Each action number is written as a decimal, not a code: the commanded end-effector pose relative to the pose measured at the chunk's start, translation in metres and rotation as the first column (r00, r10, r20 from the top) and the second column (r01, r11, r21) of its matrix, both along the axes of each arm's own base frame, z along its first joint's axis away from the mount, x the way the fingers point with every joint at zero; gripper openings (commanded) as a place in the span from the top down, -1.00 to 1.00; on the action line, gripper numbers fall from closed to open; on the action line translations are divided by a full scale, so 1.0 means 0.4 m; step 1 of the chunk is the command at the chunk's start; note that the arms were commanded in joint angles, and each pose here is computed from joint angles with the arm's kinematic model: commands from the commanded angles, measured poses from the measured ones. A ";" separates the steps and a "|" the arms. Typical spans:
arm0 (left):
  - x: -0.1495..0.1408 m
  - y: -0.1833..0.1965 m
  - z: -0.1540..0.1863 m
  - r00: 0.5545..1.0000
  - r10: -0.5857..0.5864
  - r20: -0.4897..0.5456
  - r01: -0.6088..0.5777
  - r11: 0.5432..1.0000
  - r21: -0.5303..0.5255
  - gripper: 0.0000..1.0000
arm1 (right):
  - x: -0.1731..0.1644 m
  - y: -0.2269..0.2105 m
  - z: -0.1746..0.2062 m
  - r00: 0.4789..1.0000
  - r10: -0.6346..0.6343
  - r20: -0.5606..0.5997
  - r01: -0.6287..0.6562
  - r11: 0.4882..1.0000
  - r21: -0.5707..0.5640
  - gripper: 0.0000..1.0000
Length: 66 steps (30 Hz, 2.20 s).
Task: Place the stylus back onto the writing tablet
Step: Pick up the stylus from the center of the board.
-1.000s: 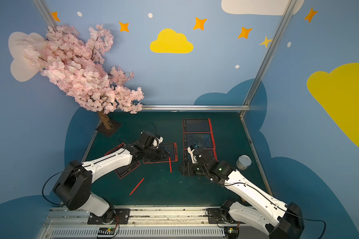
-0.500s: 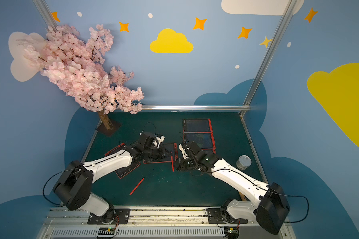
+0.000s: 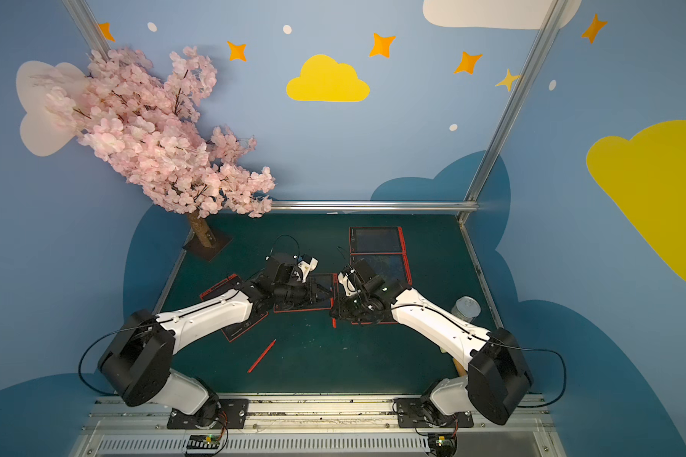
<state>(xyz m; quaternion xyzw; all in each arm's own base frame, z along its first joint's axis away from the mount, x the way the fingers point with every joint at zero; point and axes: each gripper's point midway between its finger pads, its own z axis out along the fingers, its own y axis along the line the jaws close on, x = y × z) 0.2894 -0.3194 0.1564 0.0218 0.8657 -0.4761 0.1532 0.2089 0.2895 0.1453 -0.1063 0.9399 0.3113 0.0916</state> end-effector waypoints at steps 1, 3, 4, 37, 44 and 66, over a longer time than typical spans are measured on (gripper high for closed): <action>-0.011 -0.002 0.019 1.000 -0.017 0.017 0.017 1.000 -0.025 0.95 | -0.005 0.003 0.013 1.000 0.024 -0.013 -0.024 1.000 0.004 0.44; -0.012 -0.001 0.015 1.000 -0.016 0.015 0.016 1.000 -0.023 0.95 | -0.003 0.000 0.011 1.000 0.019 -0.011 -0.019 1.000 0.000 0.51; -0.013 -0.001 0.015 1.000 -0.016 0.014 0.016 1.000 -0.023 0.95 | -0.002 -0.002 0.012 1.000 0.016 -0.009 -0.016 1.000 -0.002 0.53; -0.016 -0.004 -0.004 0.997 0.001 -0.079 -0.004 0.999 -0.038 0.95 | 0.011 -0.021 0.002 1.000 0.000 0.014 0.000 0.999 -0.045 0.76; -0.016 -0.004 -0.008 0.996 -0.001 -0.085 -0.002 0.999 -0.036 0.94 | 0.013 -0.021 0.002 1.000 0.003 0.014 -0.002 0.999 -0.050 0.70; 0.004 0.073 0.017 0.998 0.055 -0.041 -0.056 0.998 -0.027 0.09 | 0.021 -0.044 0.009 0.999 -0.006 0.034 0.009 0.998 -0.065 0.87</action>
